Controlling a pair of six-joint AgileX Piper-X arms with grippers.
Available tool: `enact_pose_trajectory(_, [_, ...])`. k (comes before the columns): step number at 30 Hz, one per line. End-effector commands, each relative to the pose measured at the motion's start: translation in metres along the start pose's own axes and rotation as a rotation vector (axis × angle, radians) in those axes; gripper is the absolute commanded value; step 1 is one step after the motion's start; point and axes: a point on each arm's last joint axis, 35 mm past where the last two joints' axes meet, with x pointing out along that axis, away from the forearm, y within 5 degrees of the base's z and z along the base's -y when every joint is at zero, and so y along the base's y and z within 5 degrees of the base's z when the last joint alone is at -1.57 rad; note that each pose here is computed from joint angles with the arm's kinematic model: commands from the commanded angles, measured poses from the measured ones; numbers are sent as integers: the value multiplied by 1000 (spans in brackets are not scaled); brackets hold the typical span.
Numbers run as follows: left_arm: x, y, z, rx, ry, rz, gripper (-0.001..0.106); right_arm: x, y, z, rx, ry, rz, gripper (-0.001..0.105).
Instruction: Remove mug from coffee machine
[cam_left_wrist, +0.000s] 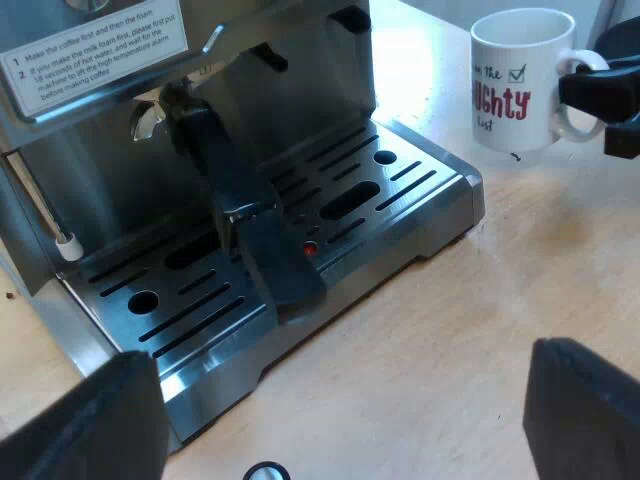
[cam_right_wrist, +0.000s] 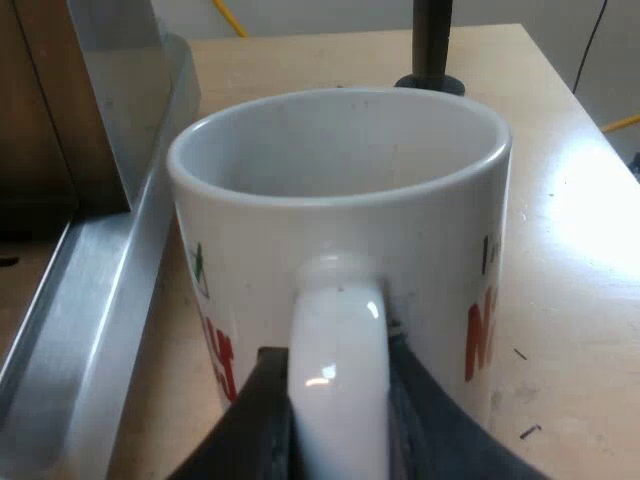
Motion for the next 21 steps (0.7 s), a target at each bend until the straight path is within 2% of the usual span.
enact_pose_trajectory(1, [0,-1,3,13,-14,1,77,4,-2,8,5,-70,-22,0])
enact_pose_trajectory(4, [0,-1,3,13,-14,1,77,7,0,4,2,-60,-19,0])
enact_pose_trajectory(7, [0,-1,3,13,-14,1,77,13,3,1,12,-88,-31,0])
enact_pose_trajectory(14, [0,-1,3,13,-14,1,77,19,8,-13,2,-28,-20,0])
enact_pose_trajectory(21, [0,-1,3,13,-14,1,77,12,8,-26,-11,16,-24,0])
